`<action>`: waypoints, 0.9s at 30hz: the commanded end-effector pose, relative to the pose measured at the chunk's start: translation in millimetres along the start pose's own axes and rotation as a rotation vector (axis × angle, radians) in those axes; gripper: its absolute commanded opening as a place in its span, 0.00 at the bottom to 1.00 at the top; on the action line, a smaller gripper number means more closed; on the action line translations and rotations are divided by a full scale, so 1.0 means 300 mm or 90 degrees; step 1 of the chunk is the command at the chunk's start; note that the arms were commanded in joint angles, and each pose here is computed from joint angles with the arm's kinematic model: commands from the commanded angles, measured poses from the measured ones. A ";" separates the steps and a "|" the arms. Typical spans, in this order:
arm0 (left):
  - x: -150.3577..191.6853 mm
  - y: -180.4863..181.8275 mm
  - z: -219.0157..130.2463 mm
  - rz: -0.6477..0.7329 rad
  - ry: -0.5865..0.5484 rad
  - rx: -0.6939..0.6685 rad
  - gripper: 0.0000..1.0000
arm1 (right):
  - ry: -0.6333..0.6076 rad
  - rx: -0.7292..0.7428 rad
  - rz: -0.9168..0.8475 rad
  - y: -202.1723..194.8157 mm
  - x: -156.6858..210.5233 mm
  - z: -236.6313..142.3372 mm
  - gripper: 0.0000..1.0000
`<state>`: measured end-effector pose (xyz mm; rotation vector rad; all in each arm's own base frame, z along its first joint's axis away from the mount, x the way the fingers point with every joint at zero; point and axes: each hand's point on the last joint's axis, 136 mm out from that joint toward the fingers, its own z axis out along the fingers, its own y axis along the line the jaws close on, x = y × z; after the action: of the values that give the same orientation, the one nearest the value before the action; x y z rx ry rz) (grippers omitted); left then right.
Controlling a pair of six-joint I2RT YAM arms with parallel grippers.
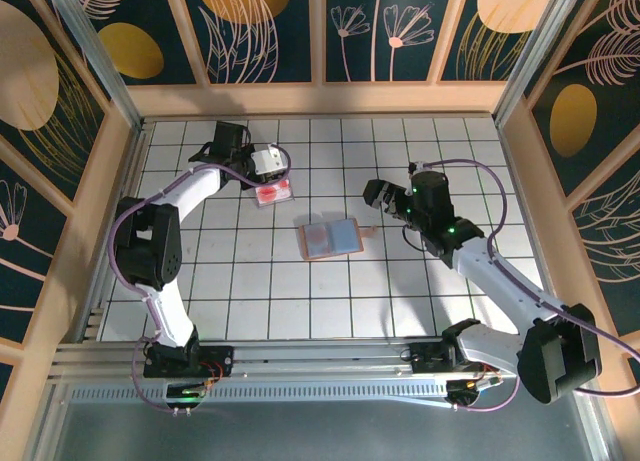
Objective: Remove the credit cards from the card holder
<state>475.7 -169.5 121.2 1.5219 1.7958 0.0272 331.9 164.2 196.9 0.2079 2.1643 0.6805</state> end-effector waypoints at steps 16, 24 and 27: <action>0.047 -0.012 0.072 -0.003 0.021 0.044 0.00 | -0.021 0.005 0.019 0.011 -0.048 -0.007 0.99; 0.082 -0.015 0.096 -0.012 0.050 0.047 0.23 | -0.013 -0.001 0.025 0.013 -0.036 0.000 0.99; 0.091 -0.014 0.101 -0.014 0.057 0.045 0.24 | -0.012 -0.004 0.024 0.015 -0.034 0.004 0.99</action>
<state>486.6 -164.6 86.8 1.5635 1.8825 0.0177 333.1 163.8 194.9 0.2378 2.1728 0.6864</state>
